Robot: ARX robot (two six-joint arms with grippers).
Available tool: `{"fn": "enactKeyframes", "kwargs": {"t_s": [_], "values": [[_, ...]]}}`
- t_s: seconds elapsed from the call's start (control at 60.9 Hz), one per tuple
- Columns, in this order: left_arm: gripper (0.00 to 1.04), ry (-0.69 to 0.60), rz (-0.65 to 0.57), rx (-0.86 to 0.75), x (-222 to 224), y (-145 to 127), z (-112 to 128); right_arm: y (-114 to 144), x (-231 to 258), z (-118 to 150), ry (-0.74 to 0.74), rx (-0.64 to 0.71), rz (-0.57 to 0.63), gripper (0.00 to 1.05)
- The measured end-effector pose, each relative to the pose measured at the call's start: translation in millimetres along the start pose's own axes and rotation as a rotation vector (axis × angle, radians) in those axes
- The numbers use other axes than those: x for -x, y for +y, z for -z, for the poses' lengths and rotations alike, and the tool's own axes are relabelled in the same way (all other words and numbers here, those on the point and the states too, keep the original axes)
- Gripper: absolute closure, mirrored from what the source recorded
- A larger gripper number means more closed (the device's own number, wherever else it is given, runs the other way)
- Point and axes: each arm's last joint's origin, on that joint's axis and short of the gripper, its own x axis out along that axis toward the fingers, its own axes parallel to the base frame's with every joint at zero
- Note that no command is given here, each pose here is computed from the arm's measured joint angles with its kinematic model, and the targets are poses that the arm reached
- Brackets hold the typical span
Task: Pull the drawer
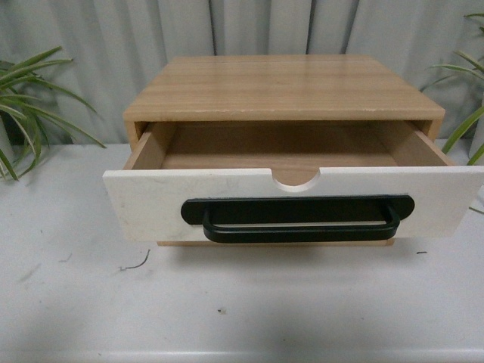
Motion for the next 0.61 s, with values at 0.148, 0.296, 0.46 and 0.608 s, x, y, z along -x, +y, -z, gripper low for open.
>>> {"fn": "enactKeyframes", "kwargs": {"t_s": [0.148, 0.296, 0.46, 0.608], "values": [[1.03, -0.005, 0.002, 0.0, 0, 0, -1, 0, 6, 7, 0.061, 0.001, -0.003, 1.03], [1.03, -0.008, 0.002, 0.0, 0, 0, -1, 0, 12, 2, 0.006, 0.0, 0.0, 1.03], [1.03, -0.006, 0.002, 0.0, 0, 0, -1, 0, 11, 3, 0.012, 0.0, 0.0, 1.03], [1.03, -0.007, 0.002, 0.0, 0, 0, -1, 0, 11, 3, 0.013, 0.0, 0.0, 1.03]]}}
